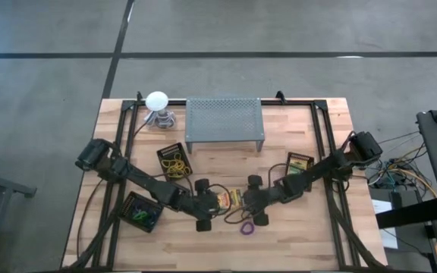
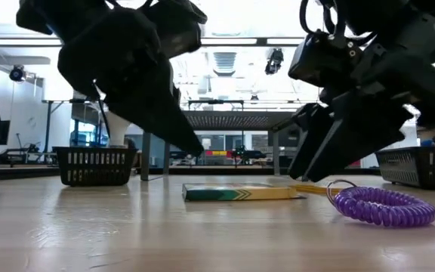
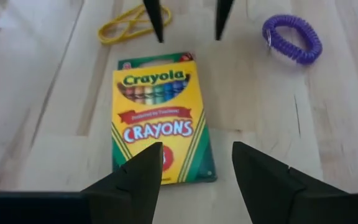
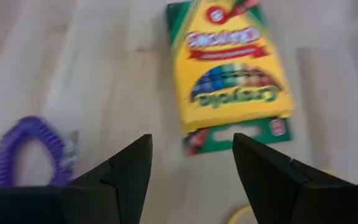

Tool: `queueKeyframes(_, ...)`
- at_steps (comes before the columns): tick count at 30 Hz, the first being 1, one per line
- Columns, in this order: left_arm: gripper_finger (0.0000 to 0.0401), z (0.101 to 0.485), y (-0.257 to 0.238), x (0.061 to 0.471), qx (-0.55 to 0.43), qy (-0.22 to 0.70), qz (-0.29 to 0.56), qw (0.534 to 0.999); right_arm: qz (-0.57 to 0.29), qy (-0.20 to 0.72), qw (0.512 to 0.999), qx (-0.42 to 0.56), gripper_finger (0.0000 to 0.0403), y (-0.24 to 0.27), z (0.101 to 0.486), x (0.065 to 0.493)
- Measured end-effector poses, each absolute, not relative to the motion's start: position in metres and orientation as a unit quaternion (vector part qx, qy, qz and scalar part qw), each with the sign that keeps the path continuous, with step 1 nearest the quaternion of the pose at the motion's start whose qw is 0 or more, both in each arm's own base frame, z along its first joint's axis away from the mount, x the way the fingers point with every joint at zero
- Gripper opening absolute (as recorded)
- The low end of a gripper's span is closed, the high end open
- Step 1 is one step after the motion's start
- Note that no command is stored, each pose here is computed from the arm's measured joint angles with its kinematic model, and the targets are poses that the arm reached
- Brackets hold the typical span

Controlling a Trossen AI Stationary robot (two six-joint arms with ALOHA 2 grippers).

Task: Pick & Place Office Desk Supplies
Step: Put the crayon box into the top right black bin

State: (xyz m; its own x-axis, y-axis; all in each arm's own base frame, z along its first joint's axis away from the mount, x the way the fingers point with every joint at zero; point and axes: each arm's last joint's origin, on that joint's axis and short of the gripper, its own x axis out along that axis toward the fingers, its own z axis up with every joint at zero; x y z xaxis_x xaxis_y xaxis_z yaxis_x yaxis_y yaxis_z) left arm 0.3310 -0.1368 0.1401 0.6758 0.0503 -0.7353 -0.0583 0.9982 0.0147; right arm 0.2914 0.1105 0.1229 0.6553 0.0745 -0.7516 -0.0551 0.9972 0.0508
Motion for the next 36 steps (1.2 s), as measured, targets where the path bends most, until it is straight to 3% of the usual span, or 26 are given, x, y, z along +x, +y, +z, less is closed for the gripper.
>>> queueKeyframes(16, 0.0200, 0.133, -0.137, 0.331, -0.009, 0.409, 0.037, 0.912, 0.021, 0.387, 0.921, 0.028, 0.0218, 0.123, 0.098, 0.301)
queueKeyframes(36, 0.0199, 0.130, -0.138, 0.327, -0.031, 0.442, 0.013, 0.896, 0.022, 0.365, 0.930, 0.024, 0.0169, 0.125, 0.104, 0.302)
